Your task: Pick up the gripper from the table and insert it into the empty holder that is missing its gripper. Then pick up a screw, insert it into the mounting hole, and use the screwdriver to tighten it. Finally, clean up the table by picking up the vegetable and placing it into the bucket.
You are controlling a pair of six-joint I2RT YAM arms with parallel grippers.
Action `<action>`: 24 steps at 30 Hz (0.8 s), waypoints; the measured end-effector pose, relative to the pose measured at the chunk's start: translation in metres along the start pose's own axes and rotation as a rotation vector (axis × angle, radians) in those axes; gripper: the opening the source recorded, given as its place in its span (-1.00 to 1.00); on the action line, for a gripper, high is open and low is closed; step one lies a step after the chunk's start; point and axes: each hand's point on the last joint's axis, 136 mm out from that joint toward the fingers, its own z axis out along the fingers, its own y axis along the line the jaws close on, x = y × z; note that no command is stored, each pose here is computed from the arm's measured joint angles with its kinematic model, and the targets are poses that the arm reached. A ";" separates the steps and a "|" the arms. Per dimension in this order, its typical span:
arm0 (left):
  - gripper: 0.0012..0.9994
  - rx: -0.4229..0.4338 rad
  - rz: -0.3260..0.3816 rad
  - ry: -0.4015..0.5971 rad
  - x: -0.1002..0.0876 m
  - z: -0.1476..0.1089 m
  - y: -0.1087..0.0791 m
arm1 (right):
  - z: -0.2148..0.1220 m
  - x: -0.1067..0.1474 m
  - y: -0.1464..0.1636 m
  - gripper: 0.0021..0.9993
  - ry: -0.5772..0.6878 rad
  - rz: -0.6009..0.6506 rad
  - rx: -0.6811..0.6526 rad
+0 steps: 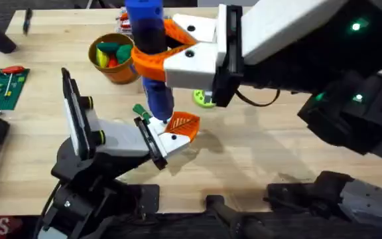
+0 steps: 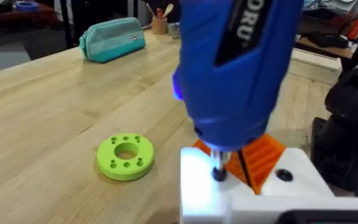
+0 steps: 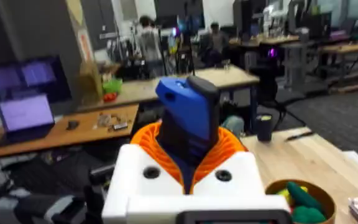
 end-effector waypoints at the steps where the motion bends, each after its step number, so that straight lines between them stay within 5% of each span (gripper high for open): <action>1: -0.99 0.000 0.000 0.000 0.000 0.000 0.000 | 0.000 -0.001 0.000 -0.92 -0.002 -0.002 -0.001; 11: -0.99 0.005 0.015 -0.019 -0.007 -0.001 -0.002 | -0.015 -0.009 -0.015 -0.92 -0.063 0.118 -0.008; 24: -0.99 0.012 0.015 -0.015 -0.007 -0.001 -0.003 | -0.020 -0.023 -0.015 -0.92 -0.108 0.106 -0.033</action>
